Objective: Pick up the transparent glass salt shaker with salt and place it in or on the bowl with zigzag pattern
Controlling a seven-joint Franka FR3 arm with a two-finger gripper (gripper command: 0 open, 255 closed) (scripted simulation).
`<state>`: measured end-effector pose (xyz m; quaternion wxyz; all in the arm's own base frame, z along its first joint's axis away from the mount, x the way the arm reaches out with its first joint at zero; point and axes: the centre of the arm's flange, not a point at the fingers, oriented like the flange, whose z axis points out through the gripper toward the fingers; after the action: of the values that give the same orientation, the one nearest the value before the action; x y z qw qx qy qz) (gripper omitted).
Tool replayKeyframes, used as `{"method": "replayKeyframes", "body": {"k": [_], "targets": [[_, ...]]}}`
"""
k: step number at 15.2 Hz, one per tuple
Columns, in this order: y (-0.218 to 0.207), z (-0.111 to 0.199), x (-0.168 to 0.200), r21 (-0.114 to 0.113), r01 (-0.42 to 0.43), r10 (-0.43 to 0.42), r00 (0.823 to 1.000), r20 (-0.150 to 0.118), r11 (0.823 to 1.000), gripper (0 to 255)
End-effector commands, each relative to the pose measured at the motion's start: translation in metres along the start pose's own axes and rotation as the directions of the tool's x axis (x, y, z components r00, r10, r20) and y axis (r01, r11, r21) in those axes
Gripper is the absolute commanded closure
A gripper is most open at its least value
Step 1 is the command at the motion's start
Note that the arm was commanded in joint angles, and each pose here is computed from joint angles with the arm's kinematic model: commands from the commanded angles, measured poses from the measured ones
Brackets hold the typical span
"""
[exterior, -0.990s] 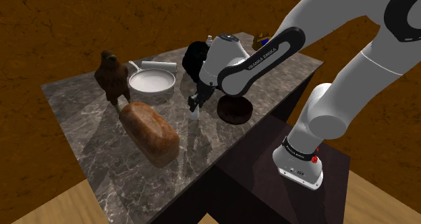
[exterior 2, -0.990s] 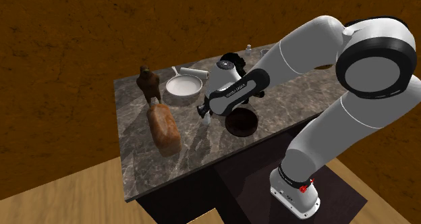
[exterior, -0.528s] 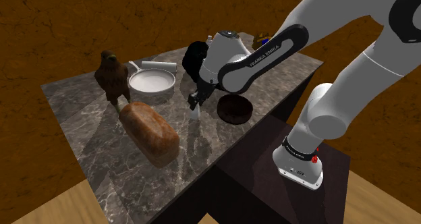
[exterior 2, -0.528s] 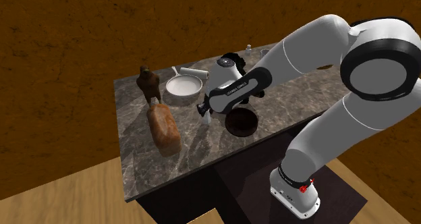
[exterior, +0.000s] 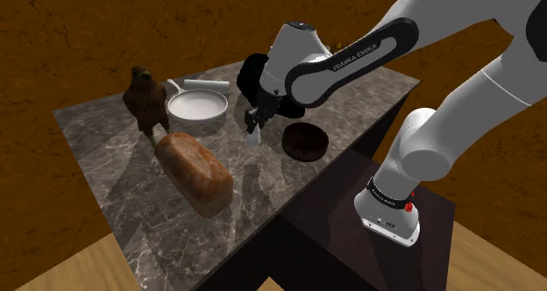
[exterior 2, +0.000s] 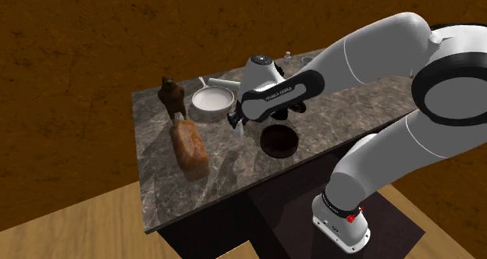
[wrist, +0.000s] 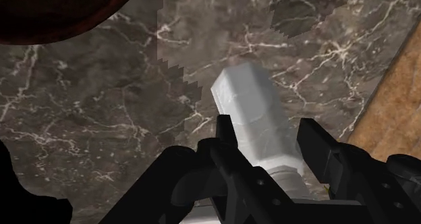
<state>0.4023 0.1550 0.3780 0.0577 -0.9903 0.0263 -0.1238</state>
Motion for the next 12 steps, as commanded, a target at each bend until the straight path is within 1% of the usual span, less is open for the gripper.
{"method": "replayKeyframes", "body": {"k": [1,12], "targets": [[-0.001,-0.010,0.002,0.000,0.000,0.000,1.000,0.001,1.000,255],[-0.008,-0.066,0.016,0.000,0.000,0.000,1.000,0.001,1.000,255]]}}
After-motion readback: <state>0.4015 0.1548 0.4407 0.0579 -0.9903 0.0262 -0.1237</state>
